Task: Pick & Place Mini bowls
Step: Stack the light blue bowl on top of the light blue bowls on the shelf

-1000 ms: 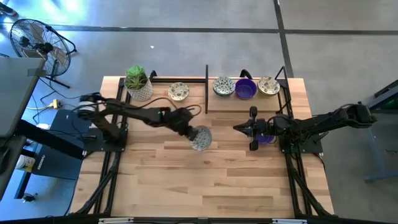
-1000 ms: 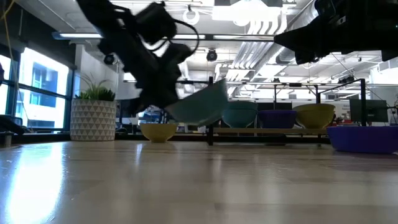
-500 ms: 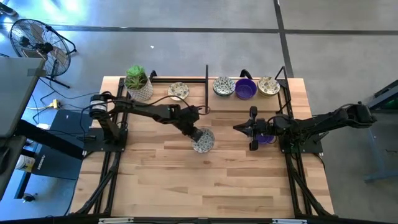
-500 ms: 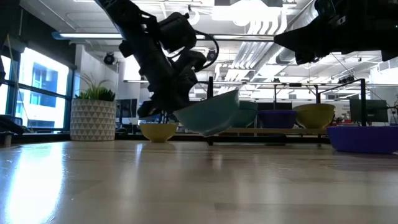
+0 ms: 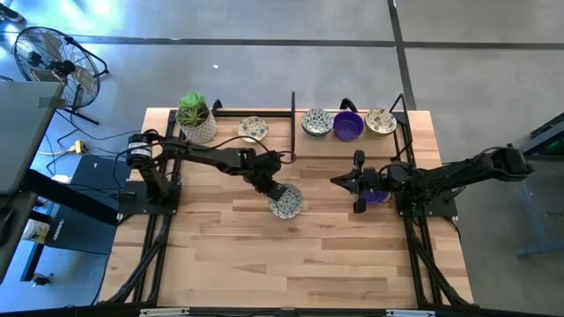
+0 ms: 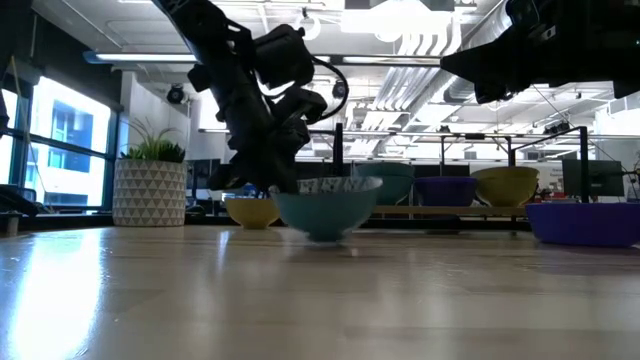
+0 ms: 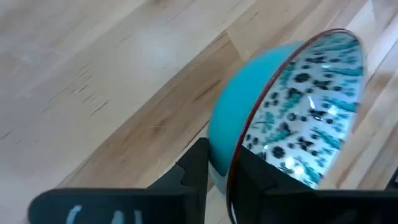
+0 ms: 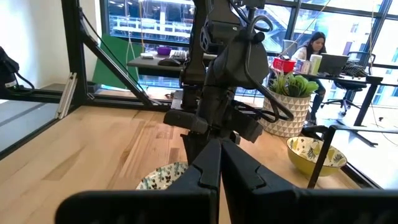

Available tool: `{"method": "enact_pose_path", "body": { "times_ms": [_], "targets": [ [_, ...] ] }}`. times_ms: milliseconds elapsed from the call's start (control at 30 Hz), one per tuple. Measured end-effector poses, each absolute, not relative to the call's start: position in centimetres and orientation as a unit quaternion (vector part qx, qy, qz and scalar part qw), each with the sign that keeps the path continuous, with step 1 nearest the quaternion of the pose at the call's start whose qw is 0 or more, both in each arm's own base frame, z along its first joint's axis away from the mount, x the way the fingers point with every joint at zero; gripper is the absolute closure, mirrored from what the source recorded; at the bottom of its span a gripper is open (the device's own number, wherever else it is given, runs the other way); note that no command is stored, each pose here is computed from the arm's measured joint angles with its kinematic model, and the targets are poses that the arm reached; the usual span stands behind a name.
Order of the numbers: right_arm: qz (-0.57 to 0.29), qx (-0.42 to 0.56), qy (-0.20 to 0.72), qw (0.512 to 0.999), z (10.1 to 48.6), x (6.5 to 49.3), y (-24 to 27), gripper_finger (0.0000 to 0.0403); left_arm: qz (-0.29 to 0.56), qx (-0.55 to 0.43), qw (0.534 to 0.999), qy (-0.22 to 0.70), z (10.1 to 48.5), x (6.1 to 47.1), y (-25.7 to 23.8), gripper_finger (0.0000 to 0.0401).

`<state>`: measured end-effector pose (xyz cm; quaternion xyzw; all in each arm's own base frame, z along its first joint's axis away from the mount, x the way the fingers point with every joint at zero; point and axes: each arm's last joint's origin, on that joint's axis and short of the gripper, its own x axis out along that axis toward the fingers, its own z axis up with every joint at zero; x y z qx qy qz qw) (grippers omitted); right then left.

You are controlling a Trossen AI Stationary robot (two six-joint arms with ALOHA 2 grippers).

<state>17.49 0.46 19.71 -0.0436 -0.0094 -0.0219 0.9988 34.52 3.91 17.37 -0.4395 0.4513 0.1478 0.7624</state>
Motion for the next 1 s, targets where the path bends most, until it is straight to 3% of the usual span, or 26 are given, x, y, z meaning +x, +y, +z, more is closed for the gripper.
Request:
{"method": "enact_pose_path", "body": {
  "times_ms": [567,1000],
  "targets": [
    [-0.022,-0.043,-0.009,0.999,19.7,17.49,0.46,0.0401,0.117,-0.421,0.773,0.46,17.4,34.53,3.81,0.0335],
    [-0.022,-0.043,-0.009,0.999,19.71,17.49,0.46,0.0401,0.102,-0.403,0.772,0.481,17.29,34.06,4.18,0.0215]
  ]
}}
